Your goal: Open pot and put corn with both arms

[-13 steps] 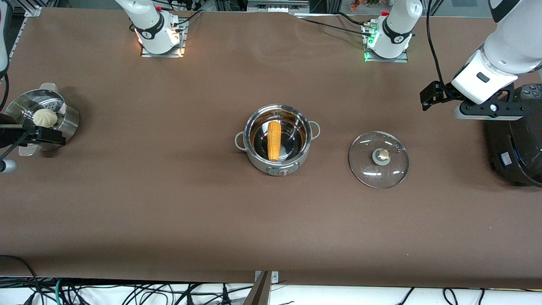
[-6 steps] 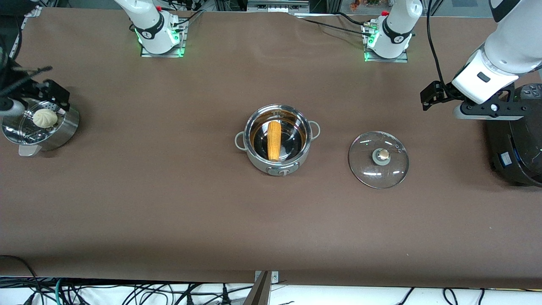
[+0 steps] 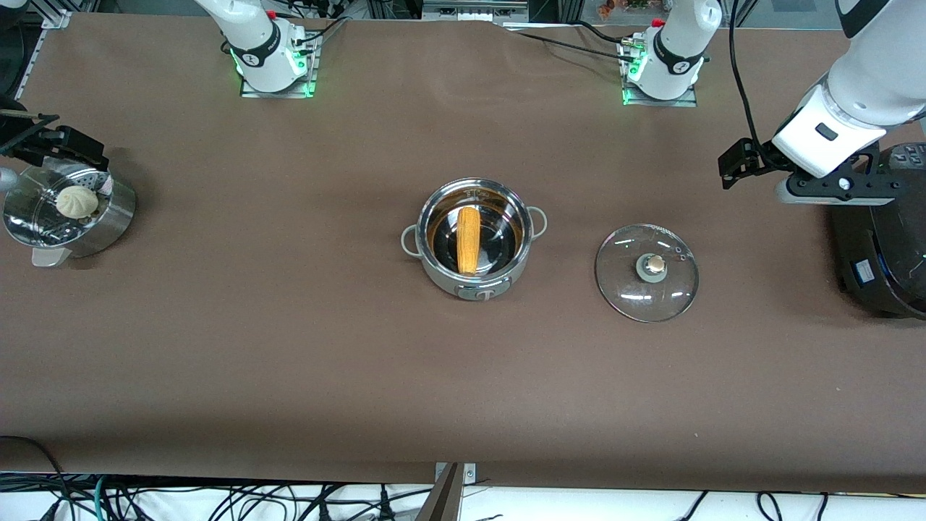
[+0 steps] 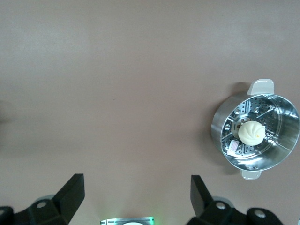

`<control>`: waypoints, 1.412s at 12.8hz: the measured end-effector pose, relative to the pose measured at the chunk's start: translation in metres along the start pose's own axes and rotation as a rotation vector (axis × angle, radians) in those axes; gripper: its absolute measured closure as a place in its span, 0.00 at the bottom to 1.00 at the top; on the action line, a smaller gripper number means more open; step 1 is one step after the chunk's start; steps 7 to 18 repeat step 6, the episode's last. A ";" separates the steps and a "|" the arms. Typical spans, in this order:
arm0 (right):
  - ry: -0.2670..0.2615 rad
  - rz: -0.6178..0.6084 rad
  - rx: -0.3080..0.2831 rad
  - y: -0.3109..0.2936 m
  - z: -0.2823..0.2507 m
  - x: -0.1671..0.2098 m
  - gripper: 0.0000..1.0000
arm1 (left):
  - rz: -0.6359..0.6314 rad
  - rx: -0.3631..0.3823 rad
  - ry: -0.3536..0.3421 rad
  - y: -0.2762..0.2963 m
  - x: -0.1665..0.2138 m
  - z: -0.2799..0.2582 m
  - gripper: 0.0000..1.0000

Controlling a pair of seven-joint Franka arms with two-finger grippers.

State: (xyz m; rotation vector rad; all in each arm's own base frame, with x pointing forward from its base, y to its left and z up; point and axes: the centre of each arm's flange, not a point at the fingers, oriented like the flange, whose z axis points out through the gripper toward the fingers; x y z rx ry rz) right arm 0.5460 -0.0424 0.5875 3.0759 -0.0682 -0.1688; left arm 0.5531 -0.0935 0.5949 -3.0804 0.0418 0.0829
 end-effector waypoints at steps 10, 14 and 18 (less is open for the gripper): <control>0.004 -0.001 0.009 -0.001 -0.001 0.007 0.00 | -0.003 0.000 0.000 -0.002 0.000 0.000 0.00; 0.004 -0.001 0.009 -0.001 -0.001 0.007 0.00 | -0.003 0.000 0.000 -0.002 0.000 0.000 0.00; 0.004 -0.001 0.009 -0.001 -0.001 0.007 0.00 | -0.003 0.000 0.000 -0.002 0.000 0.000 0.00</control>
